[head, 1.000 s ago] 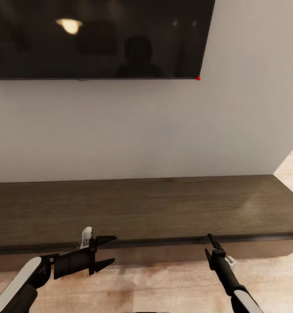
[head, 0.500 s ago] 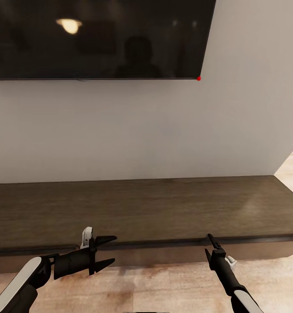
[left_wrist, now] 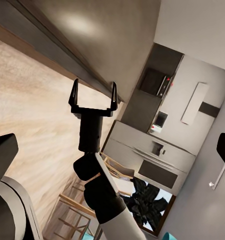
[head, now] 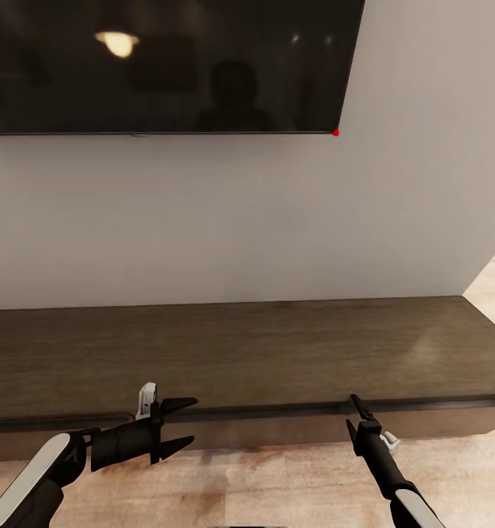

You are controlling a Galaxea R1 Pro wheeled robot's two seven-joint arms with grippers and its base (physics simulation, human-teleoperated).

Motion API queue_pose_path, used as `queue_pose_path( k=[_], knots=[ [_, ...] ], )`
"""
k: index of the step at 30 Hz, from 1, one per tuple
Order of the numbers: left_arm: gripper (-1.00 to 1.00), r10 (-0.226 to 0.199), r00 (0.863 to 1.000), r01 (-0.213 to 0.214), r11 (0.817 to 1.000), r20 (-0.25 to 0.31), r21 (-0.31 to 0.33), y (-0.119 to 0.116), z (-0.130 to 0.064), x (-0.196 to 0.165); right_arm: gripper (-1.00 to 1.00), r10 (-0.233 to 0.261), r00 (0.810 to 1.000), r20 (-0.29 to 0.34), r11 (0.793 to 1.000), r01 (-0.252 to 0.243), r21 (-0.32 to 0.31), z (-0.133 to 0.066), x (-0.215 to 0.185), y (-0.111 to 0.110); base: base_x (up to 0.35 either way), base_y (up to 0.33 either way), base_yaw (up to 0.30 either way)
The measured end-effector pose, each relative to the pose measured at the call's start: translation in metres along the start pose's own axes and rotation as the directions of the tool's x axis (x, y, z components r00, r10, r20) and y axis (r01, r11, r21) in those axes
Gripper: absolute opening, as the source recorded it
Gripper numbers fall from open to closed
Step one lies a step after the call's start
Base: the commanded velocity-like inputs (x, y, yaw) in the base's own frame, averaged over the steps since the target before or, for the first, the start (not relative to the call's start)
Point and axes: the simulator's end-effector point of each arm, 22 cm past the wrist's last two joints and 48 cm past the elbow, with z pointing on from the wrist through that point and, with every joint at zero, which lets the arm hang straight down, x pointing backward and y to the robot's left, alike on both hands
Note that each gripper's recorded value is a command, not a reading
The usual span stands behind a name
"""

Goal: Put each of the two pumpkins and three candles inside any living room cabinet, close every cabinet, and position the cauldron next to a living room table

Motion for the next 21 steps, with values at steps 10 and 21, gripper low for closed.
queue_pose_path(
  k=[10,21],
  knots=[
    [1.00,-0.001,1.000,0.001,1.000,0.000,0.000,0.0002,0.0000,0.0000,-1.00,-0.003,1.000,-0.001,1.000,0.003,0.010,0.0000,0.0002,-0.0024,-0.027,0.000,0.000],
    [1.00,0.000,1.000,0.000,1.000,0.000,0.000,-0.0001,0.0000,0.0001,-1.00,0.008,1.000,-0.004,1.000,-0.008,-0.001,0.0005,0.0009,0.0009,-0.049,0.000,0.000]
  ],
)
